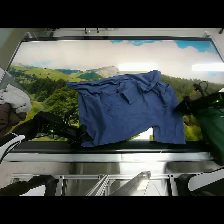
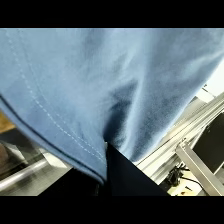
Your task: Fold the shirts.
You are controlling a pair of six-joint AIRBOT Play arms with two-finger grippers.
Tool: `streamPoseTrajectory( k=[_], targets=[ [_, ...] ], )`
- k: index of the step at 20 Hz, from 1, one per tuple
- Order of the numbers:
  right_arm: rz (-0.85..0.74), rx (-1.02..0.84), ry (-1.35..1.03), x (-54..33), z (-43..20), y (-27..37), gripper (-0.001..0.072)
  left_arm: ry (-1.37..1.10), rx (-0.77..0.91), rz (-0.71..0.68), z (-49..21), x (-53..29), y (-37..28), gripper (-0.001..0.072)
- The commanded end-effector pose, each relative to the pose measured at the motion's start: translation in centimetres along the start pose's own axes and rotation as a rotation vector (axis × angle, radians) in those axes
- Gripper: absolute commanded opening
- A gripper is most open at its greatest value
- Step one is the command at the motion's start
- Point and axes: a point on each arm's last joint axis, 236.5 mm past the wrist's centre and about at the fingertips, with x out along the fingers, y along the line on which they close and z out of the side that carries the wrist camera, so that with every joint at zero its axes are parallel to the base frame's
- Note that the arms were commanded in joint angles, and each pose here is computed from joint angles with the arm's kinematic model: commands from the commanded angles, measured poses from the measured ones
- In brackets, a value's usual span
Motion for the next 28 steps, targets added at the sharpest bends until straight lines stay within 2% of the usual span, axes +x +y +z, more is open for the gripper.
streamPoseTrajectory(
  k=[1,5,7,9,11,13,15,18,19,22,26,28],
  targets=[
    [0.273,-0.104,0.009,-1.6,-0.8,7.8,0.0024,0.019,0.054,-0.023,0.1,-0.7,-1.4,0.0027],
    [0.421,-0.319,-0.143,-8.5,-2.2,15.7,0.0023,-0.015,0.276,-0.162,0.8,-7.5,-7.8,0.0026],
    [0.498,-0.499,-0.327,-14.6,-4.1,21.7,0.0023,-0.187,0.404,-0.294,1.2,-15.1,-12.3,0.0026],
    [0.593,-0.776,-0.610,-22.4,-8.3,29.6,0.0023,-0.440,0.592,-0.364,0.0,-24.6,-16.4,0.0026],
    [0.593,-0.995,-0.906,-28.7,-13.5,35.9,0.0023,-0.738,0.752,-0.318,-2.4,-33.6,-20.1,0.0026],
    [0.470,-1.124,-1.190,-32.7,-18.1,40.1,0.0023,-0.979,0.903,-0.179,-5.9,-40.4,-24.0,0.0026],
    [0.360,-1.240,-1.461,-36.0,-23.0,43.5,0.0023,-1.122,0.979,-0.025,-8.1,-44.6,-27.0,0.0026],
    [0.155,-1.266,-1.785,-39.5,-27.6,45.9,0.0023,-1.211,1.071,0.053,-9.4,-48.2,-30.9,0.0027],
    [0.067,-1.270,-1.817,-39.5,-28.0,46.0,0.0023,-1.186,1.080,0.039,-9.3,-48.2,-31.2,0.0026],
    [0.010,-1.263,-1.735,-38.3,-26.1,44.8,0.0022,-1.081,1.032,-0.049,-6.4,-47.6,-29.5,0.0026],
    [0.136,-1.067,-1.490,-37.0,-16.8,38.6,0.0021,-0.963,0.883,-0.206,0.8,-47.2,-24.5,0.0026],
    [0.231,-0.961,-1.311,-33.6,-11.5,34.9,0.0021,-0.893,0.765,-0.236,4.8,-46.0,-20.7,0.0026]
  ],
)
